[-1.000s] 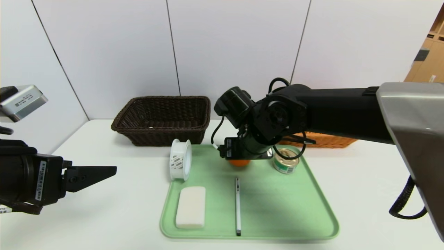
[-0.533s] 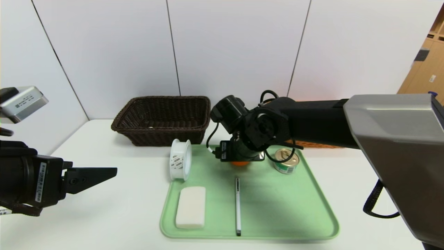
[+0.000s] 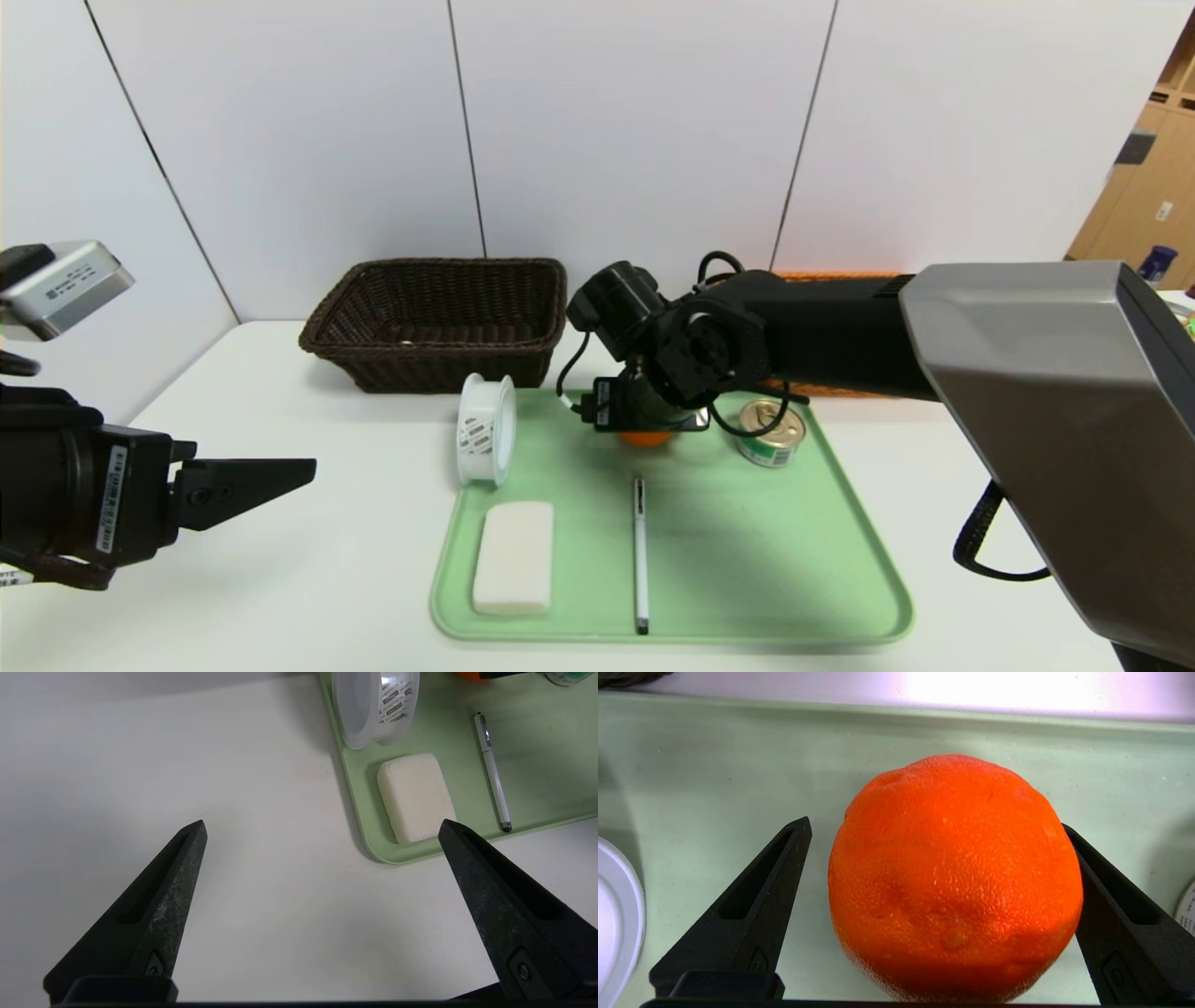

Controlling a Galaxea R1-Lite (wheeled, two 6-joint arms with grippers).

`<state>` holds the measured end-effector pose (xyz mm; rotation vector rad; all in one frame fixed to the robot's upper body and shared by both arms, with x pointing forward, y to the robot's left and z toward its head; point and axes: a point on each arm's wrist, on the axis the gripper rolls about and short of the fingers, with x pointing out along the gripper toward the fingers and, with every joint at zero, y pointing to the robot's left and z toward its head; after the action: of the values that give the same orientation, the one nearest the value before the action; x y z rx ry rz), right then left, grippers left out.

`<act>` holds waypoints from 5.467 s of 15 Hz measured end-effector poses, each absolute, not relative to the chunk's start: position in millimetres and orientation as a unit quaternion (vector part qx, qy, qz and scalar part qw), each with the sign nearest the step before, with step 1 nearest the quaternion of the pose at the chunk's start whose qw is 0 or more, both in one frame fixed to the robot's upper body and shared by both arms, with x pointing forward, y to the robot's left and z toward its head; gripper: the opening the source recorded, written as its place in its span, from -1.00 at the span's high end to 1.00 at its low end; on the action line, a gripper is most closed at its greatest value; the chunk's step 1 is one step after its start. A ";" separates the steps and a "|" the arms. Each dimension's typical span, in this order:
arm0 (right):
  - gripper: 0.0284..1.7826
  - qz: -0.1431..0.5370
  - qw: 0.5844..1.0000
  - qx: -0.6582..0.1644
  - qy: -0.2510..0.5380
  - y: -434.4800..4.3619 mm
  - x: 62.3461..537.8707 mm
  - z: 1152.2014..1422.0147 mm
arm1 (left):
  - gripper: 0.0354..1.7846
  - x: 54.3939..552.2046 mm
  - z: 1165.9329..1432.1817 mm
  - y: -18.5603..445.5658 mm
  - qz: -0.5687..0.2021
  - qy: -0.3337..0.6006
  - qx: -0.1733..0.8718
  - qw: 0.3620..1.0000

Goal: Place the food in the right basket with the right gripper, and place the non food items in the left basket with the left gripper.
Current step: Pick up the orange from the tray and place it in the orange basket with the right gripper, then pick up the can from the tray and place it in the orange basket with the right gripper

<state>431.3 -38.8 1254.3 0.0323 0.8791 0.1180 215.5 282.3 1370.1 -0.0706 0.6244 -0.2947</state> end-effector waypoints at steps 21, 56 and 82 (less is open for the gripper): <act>-0.34 0.045 0.950 0.108 0.288 -145.9 400.0 1403.8 | -0.96 211.8 1372.0 282.9 -0.166 0.290 -0.048 0.941; -0.86 0.040 0.942 0.108 0.314 -242.1 414.7 1410.2 | -0.96 235.8 1386.5 273.7 -0.167 0.190 -0.073 0.965; -0.90 0.107 0.972 0.028 0.207 -229.8 316.7 1217.8 | -0.96 261.9 1347.6 265.6 -0.160 0.178 -0.091 0.967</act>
<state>316.7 -229.8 1217.8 0.0573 0.4177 0.2167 261.9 265.6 1347.6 -0.1845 0.3599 -0.3230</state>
